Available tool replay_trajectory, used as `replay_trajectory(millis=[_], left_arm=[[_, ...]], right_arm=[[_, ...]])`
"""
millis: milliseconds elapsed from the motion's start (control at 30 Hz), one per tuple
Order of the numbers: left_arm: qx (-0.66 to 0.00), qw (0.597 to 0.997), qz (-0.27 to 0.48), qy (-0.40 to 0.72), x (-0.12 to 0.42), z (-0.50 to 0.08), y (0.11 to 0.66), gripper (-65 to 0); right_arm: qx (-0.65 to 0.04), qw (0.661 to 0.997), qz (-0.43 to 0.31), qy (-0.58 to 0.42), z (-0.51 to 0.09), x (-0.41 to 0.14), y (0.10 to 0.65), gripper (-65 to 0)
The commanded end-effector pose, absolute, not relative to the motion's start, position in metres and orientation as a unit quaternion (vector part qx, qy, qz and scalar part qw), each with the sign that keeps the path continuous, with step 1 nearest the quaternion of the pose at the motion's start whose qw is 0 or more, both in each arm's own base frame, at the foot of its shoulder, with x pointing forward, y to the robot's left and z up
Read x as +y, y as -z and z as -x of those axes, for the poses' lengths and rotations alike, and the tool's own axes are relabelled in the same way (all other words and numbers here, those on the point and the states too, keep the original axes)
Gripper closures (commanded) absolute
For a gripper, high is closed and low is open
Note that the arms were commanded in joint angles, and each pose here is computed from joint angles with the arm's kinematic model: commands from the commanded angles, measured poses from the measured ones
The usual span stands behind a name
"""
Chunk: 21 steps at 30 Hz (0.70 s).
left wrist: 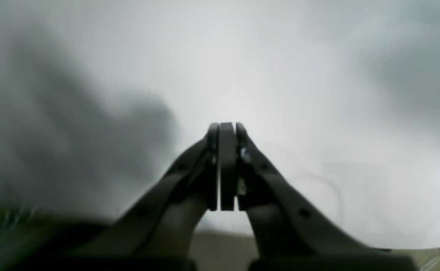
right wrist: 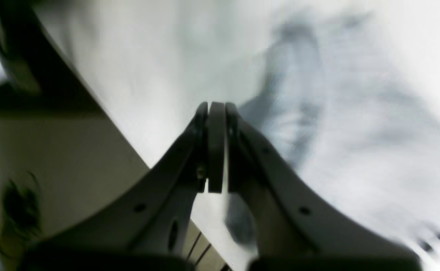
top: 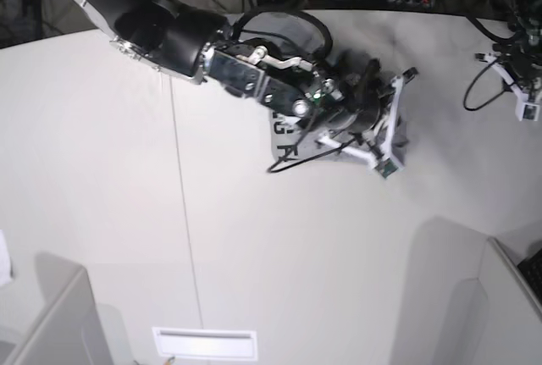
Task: Fold the T-shirt properly
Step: 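Open the right gripper and lift it off the bundle, then tuck the bundle edges inward with both grippers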
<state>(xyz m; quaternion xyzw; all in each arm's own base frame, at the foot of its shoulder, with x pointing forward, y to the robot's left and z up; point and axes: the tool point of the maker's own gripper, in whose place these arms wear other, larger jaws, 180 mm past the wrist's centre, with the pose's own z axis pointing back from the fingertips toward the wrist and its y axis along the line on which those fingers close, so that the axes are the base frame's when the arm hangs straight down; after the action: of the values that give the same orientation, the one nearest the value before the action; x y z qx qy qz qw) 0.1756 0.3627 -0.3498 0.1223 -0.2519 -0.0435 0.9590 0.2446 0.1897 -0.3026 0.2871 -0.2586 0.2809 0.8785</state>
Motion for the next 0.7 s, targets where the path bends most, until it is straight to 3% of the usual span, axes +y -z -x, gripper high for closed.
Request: replay_trajectory(millis=[0,133,167,333,400,567,667], left_arm=[[-0.276,0.951,-0.126,0.059,0.353,-0.185,0.338,0.0],[-0.296,0.951,-0.085,0.042,0.314,-0.187,0.348,0.0],[-0.296,0.952,-0.076,0.034,0.309,-0.186,0.353,-4.8],[-0.331,0.943,-0.035,0.01,0.286,-0.209,0.354,-53.0],[-0.364,0.931,-0.003,0.007,0.275,-0.223,0.344,-65.0],[-0.422,0.901,0.1,-0.032,0.252,-0.253,0.335,-65.0],[-0.416,0.896,0.139,-0.065,0.24,-0.267,0.342,-61.9]], right_arm=[[-0.288,0.877,-0.288,-0.254,-0.265,0.175,0.286,0.0],[-0.311,0.884,-0.301,-0.177,-0.288,0.125,0.261,0.0],[-0.316,0.885,-0.3,-0.162,-0.291,0.112,0.258,0.0],[-0.324,0.898,-0.272,-0.12,-0.304,0.069,0.268,0.0],[-0.319,0.902,-0.265,-0.118,-0.302,0.064,0.275,0.0],[-0.31,0.909,-0.259,-0.102,-0.294,0.057,0.294,0.0],[-0.306,0.916,-0.24,-0.098,-0.294,0.044,0.307,0.0]])
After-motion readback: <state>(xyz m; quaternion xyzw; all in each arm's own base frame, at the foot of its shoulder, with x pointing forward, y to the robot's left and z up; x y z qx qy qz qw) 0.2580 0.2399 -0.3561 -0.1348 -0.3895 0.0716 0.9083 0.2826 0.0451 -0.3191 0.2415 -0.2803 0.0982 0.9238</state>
